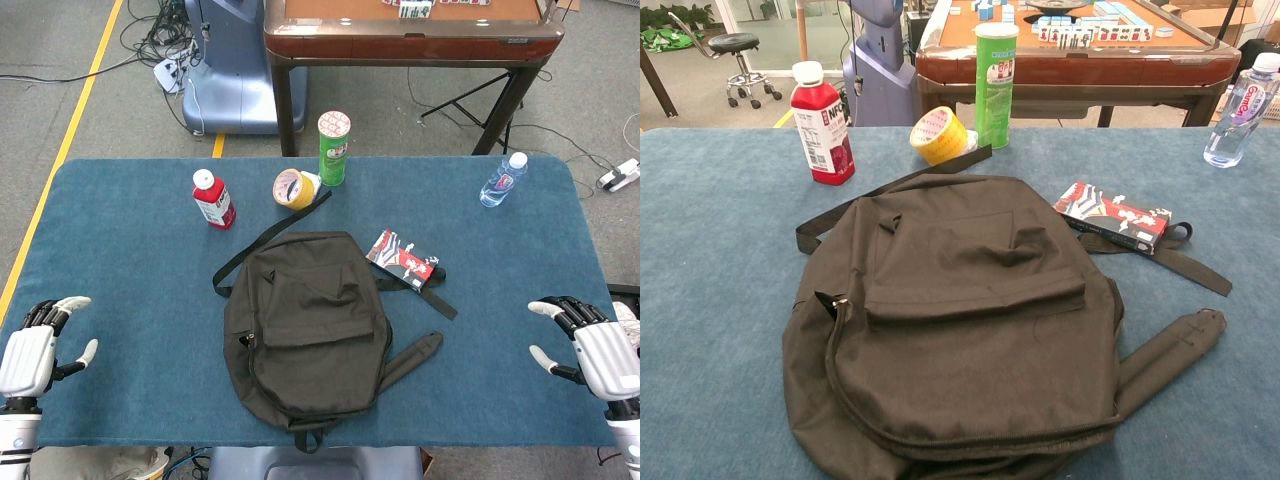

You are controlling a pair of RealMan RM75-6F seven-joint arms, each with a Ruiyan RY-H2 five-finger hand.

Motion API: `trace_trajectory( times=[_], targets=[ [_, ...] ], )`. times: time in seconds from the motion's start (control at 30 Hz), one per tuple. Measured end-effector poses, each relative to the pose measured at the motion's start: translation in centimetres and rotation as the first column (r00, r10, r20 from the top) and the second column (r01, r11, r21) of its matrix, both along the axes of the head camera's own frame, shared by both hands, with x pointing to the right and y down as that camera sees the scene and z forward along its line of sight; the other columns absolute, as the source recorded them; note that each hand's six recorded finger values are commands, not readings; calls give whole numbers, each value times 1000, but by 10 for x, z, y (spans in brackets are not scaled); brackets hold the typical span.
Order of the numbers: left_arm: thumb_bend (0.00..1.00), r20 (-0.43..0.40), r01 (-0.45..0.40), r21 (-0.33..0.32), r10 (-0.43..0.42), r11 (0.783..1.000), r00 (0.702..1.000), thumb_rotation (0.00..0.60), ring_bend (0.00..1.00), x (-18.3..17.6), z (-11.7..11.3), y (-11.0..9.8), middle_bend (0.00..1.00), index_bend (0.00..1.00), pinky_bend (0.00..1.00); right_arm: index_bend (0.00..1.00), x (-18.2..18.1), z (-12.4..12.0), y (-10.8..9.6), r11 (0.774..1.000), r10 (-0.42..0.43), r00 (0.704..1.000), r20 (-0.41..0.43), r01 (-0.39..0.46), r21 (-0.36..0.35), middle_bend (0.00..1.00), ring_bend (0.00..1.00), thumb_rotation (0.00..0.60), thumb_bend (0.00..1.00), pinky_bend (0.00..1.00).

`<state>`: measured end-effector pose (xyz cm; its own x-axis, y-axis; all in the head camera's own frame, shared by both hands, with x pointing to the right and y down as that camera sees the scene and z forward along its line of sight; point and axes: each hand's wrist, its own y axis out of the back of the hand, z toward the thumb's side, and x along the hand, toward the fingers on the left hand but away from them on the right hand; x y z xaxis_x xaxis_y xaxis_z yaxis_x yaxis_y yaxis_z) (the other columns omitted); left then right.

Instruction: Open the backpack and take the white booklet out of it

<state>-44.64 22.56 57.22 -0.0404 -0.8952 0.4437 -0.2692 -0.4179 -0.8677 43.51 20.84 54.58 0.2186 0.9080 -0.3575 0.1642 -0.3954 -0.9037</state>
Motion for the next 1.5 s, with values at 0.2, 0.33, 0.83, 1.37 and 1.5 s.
trace_trajectory(
  times=[0.2, 0.33, 0.83, 1.37, 1.5],
  targets=[
    [357, -2, 3, -1, -3, 1000, 1000, 600, 180, -3, 0, 0, 237, 297, 106, 295, -3, -2, -2, 1000, -3, 1000, 3, 3, 14, 298, 228, 600, 216, 318],
    [357, -26, -7, 1, 7, 1000, 1000, 600, 180, 0, 0, -1, 238, 297, 105, 295, -3, -5, -5, 999, 2, 1000, 0, -2, 34, 298, 228, 600, 216, 318],
    [355, -318, -410, -62, 371, 910, 872, 600, 179, 89, 19, -25, 237, 302, 103, 295, 5, -23, -35, 995, 34, 999, -38, -30, 93, 294, 228, 600, 216, 318],
    [285, -520, -829, -21, 702, 558, 486, 427, 163, 234, 57, 17, 220, 200, 103, 295, 11, -16, -36, 997, 54, 997, -46, -51, 63, 292, 228, 600, 216, 318],
    [255, -505, -849, -17, 728, 528, 463, 205, 153, 251, 66, 23, 197, 133, 103, 295, 12, -16, -37, 997, 57, 997, -47, -54, 63, 292, 228, 600, 216, 318]
  ],
)
